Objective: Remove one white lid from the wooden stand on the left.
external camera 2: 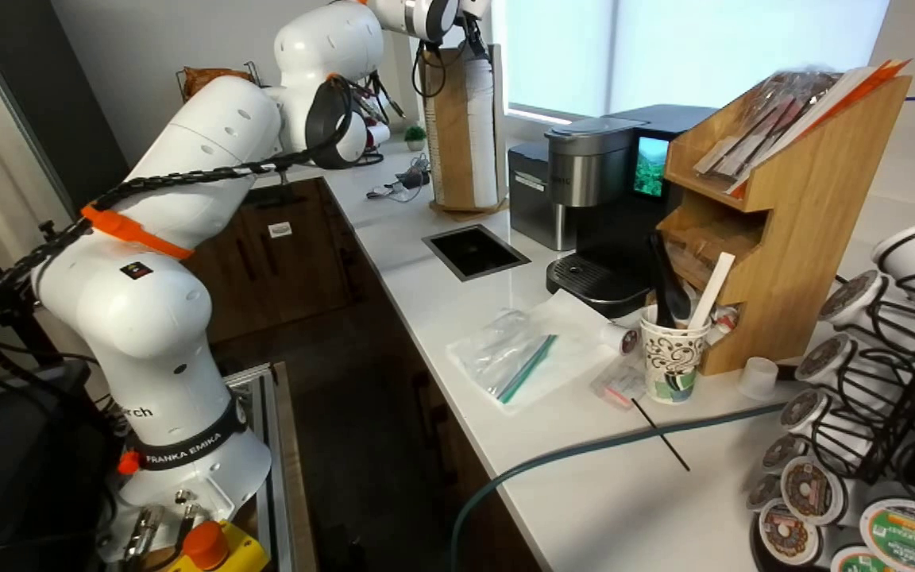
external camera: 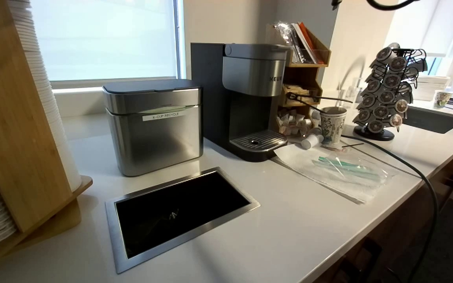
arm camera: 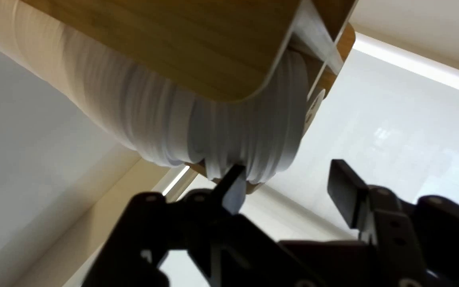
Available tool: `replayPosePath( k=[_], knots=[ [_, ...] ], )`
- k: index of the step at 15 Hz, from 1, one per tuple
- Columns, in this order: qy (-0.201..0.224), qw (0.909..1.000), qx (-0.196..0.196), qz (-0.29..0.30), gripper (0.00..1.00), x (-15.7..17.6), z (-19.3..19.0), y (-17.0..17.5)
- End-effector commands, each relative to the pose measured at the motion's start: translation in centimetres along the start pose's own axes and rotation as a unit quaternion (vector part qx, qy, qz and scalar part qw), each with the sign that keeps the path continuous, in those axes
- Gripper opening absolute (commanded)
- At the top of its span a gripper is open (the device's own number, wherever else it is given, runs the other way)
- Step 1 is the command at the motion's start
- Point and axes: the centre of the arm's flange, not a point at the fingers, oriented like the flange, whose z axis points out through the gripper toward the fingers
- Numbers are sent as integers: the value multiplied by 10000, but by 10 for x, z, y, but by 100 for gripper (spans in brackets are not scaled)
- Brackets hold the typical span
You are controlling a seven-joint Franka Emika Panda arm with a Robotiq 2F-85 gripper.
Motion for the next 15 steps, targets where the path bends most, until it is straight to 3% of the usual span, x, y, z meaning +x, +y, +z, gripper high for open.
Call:
replayPosePath(
  k=[1,4,5,7,8,15],
  knots=[
    [-175,9998,-33,47,27,12,28,-31],
    [-222,9995,-181,134,5,12,30,-29],
    [-201,9995,-193,156,2,12,30,-29],
    [-195,9997,-91,111,5,11,30,-29],
    [-174,9997,-77,121,1,11,29,-30],
    [130,9976,664,148,1,10,20,-42]
  ],
)
